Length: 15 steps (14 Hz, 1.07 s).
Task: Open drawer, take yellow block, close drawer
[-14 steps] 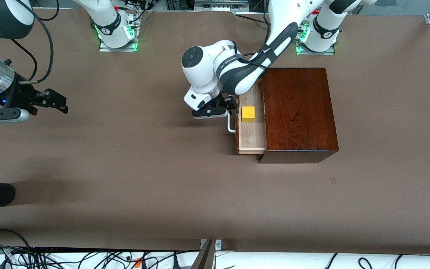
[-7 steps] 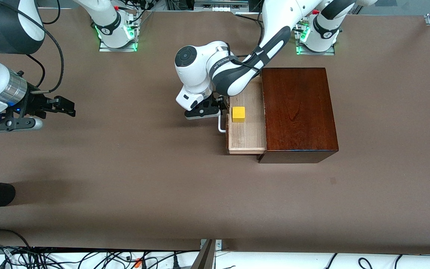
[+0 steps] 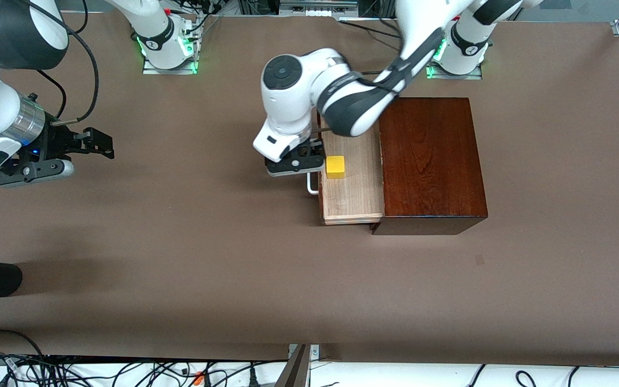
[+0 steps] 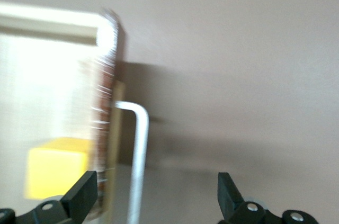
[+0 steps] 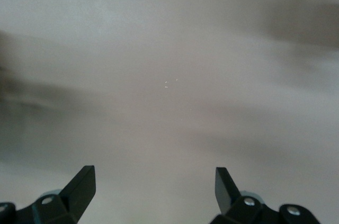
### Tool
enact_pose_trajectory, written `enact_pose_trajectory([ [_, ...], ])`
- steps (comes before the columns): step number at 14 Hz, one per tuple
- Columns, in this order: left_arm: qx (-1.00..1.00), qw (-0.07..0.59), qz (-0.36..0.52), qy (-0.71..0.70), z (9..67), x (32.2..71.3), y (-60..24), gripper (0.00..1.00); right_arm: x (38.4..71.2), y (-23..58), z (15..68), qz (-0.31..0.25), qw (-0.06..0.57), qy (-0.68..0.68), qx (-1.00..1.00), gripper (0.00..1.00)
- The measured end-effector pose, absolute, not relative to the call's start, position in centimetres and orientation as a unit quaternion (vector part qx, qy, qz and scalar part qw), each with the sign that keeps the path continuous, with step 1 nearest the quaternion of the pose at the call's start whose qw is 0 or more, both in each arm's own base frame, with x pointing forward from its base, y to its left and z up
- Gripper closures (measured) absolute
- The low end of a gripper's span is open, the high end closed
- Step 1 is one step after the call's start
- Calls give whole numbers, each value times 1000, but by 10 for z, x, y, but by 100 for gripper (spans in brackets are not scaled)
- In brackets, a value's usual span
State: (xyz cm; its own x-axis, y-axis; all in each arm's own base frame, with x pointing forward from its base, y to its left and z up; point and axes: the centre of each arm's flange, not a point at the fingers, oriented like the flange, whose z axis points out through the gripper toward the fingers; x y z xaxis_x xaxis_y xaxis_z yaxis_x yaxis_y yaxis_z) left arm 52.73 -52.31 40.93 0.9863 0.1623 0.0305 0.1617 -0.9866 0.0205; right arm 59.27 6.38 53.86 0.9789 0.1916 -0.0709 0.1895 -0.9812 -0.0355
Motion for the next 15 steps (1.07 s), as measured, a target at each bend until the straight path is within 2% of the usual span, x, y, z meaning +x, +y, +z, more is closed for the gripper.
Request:
enact_pose_trajectory([
  [3, 998, 9, -8, 65, 488, 556, -439, 0, 592, 68, 540, 35, 15, -102, -994, 0],
  [6, 999, 7, -22, 45, 536, 583, -340, 0, 586, 106, 543, 41, 19, -141, -989, 0],
  [11, 999, 16, -34, 26, 569, 617, -200, 0, 556, 222, 536, 47, 28, -261, -964, 0],
  [15, 999, 24, -35, 14, 576, 632, -118, 0, 541, 304, 504, 35, 36, -337, -940, 0],
])
